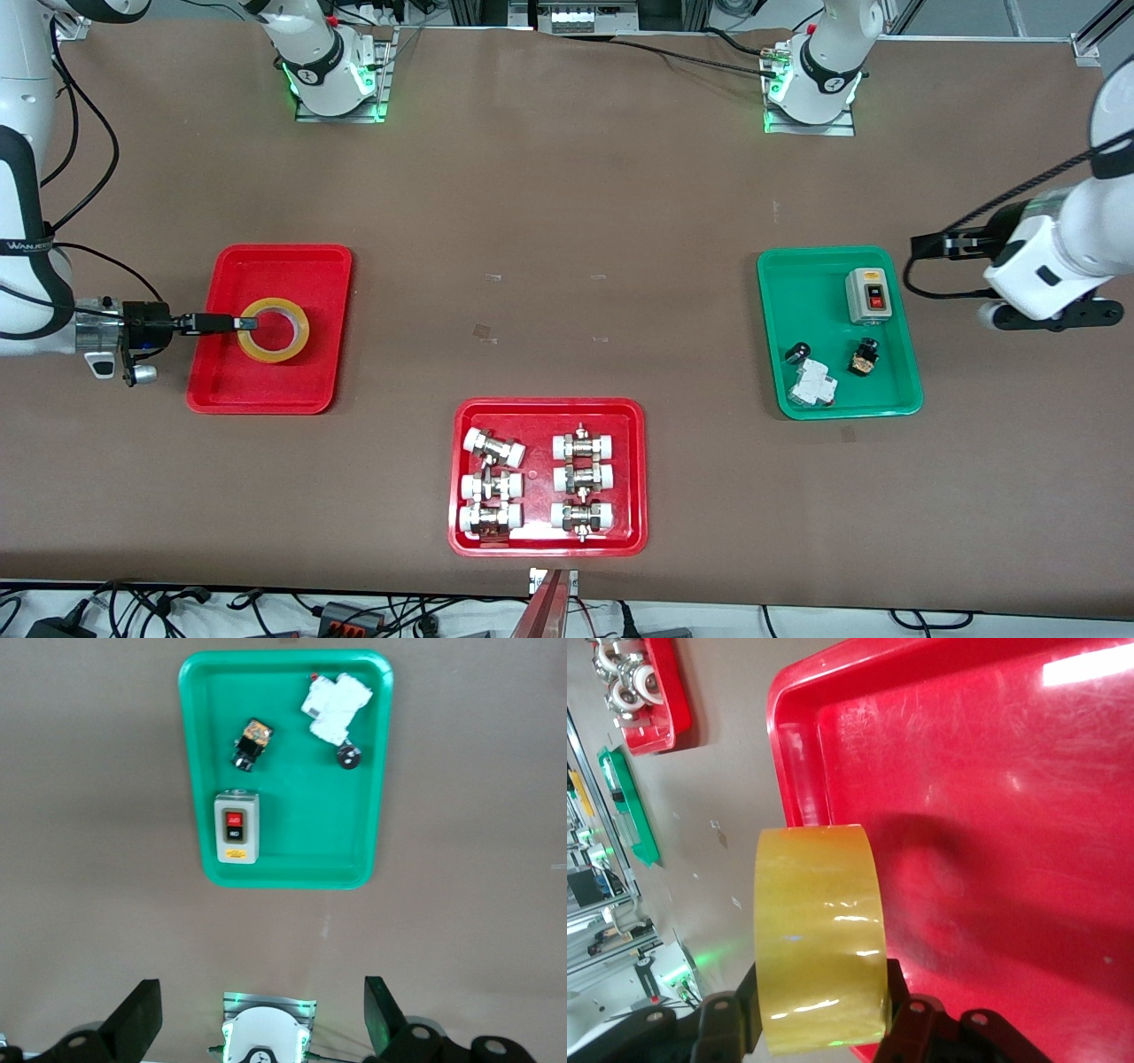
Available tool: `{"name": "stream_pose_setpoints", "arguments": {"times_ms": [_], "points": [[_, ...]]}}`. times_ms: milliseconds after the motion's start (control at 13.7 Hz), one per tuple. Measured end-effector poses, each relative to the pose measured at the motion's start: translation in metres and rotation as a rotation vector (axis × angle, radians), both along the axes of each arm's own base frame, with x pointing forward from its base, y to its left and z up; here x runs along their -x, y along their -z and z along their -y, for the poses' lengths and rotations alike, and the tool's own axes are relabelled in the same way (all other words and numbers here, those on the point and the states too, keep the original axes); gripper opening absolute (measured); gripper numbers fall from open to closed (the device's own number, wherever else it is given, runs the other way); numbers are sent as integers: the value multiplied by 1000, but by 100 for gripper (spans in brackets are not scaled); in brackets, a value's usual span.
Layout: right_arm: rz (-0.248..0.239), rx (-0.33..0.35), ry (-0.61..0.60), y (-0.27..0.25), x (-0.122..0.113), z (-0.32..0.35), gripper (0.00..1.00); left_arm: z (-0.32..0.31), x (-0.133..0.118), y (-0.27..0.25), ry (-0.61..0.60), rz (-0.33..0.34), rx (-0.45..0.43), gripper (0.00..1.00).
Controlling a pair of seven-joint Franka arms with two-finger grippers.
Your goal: Left arm passes tape to right arm into tray
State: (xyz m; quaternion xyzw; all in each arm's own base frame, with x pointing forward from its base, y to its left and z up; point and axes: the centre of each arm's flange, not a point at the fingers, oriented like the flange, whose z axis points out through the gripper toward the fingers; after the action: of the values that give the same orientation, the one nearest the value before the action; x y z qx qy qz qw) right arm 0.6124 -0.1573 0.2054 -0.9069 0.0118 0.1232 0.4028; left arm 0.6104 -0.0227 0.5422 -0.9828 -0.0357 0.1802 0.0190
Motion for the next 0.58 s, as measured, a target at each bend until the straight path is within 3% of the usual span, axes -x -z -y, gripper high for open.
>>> {"name": "stream_pose_setpoints", "arguments": {"times_ms": [219,437,583], "points": [[7,-9,-18,8,3,2,54,4,11,9,15,18,-22,100],[-4,-26,-29,27,9,3,55,14,40,19,22,98,-71,100],[-9,-29,-29,32,11,4,70,-3,56,21,11,147,-63,100]]}}
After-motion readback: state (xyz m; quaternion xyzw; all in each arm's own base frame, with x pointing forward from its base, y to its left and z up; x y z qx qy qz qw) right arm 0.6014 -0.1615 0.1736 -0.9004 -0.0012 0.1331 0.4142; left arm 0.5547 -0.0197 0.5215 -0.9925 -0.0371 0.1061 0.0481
